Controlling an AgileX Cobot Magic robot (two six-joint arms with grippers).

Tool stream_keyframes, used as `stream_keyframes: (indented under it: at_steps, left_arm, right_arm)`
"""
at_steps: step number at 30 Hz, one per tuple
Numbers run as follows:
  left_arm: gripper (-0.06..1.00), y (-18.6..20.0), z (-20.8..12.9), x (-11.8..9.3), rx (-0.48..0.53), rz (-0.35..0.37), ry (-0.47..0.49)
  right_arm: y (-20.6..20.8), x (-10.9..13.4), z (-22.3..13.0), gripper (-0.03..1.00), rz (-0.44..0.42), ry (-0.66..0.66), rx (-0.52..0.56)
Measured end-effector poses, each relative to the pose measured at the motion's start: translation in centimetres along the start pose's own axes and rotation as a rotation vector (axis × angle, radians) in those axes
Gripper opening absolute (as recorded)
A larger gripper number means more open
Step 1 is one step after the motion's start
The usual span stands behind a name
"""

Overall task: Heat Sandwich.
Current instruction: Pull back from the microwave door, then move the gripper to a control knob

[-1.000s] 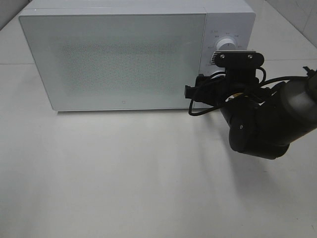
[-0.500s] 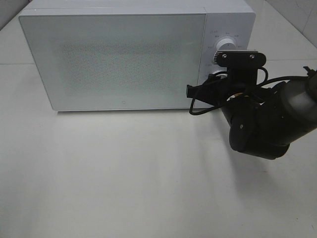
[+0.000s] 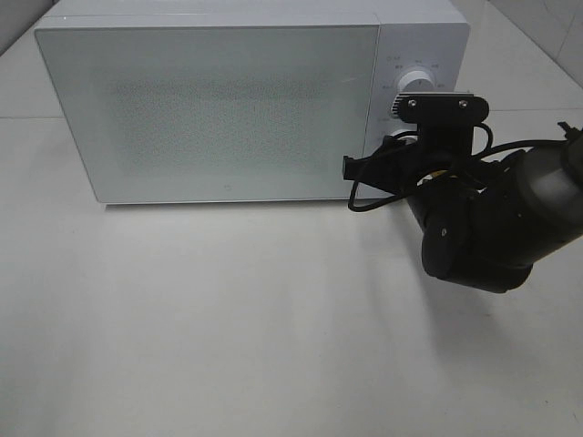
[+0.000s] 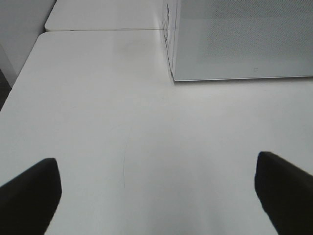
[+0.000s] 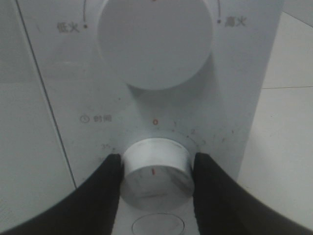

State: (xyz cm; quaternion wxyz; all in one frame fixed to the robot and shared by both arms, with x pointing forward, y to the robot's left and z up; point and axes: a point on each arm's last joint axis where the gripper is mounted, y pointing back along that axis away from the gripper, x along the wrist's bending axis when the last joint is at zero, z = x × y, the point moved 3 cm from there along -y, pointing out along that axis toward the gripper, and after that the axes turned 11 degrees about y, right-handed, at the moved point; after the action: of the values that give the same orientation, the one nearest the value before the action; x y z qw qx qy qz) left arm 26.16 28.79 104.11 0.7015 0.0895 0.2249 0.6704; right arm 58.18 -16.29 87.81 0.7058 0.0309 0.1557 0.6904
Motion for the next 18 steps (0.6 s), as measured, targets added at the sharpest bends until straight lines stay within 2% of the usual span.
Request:
stream_keyframes:
  at_steps: [9,18]
  left_arm:
    - [0.99,0.0,0.0,0.0,0.0,0.0,0.0]
    - [0.99,0.0,0.0,0.0,0.0,0.0,0.0]
  right_arm:
    - [0.0,0.01,0.0,0.44,0.001,-0.064,0.0]
    - [0.09,0.03,-0.05,0.44,0.01,-0.335,-0.007]
